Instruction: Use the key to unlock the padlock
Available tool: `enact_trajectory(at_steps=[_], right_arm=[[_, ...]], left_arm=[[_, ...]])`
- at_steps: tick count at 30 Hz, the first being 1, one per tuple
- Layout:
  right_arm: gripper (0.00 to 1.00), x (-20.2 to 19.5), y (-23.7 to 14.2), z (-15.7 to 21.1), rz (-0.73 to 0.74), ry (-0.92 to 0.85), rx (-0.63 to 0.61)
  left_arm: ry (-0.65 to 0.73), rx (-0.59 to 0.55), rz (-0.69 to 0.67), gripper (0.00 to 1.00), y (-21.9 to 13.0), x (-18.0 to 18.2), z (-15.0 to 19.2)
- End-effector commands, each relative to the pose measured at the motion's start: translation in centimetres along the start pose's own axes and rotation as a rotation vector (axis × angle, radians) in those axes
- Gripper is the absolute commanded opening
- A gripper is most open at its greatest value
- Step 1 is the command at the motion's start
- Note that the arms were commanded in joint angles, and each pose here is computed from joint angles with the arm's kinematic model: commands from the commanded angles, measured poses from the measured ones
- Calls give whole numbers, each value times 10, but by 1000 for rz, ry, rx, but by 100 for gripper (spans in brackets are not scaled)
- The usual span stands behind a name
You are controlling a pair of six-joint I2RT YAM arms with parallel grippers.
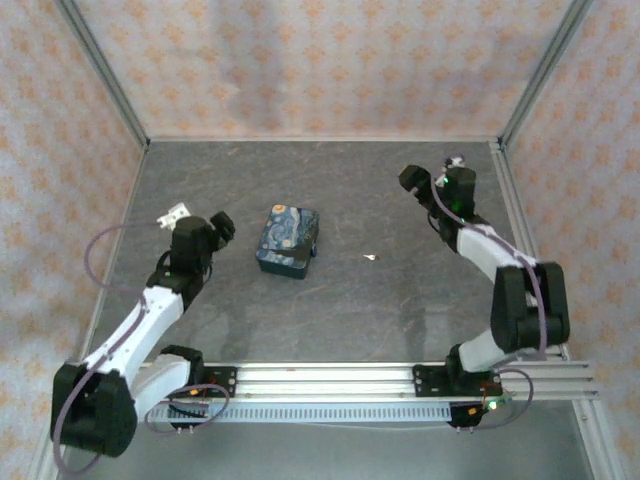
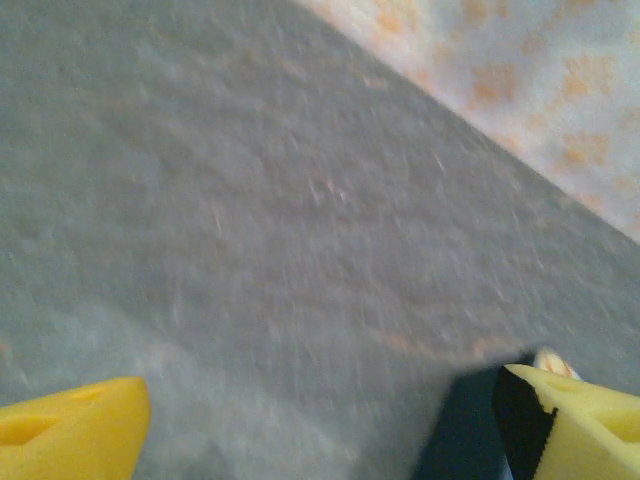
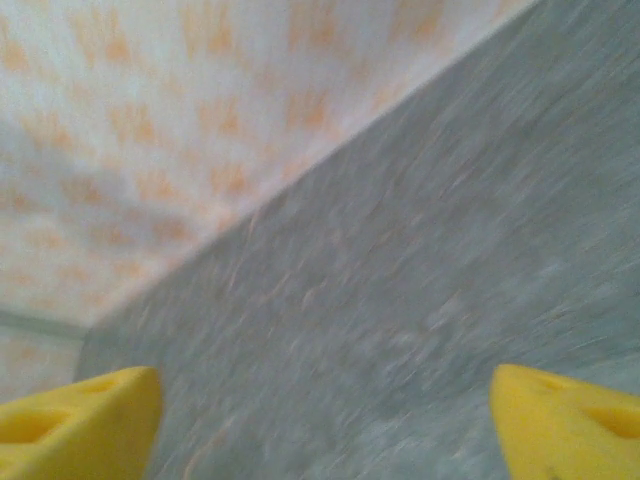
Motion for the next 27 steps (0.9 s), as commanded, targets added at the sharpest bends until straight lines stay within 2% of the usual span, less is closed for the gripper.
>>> enact_trajectory(at_steps=[1,3,10,14,20,27], right_arm=[[77,43,24,35,-126,9,260],[77,51,41,54,-126,-14,328],[79,87,91,117,-154,-101,547],[79,101,106,144,-172,-138,628],[78,108,112,170,-193,-176,730],[75,116,109,186,-216,-217,800]], left_arm=[[-129,138,34,93,-18,10,44],[-165,169,72,100,-27,13,63],[-312,201,198,100,-40,21,101],[-322,192,233,100,-41,17,105],[-302,209,276,100,-32,-8,108],[-174,275,314,100,-11,-69,113]])
Point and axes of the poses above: each hand's point on the last joint's axis, 136 mm out from that joint toward the fingers, its own y axis out along the fingers, its own x axis along the line the jaws close on, z = x × y, the point moved 3 cm from there along -y, back along the fingers, and after that the axes turned 2 degrees about y, right-handed, at the moved point
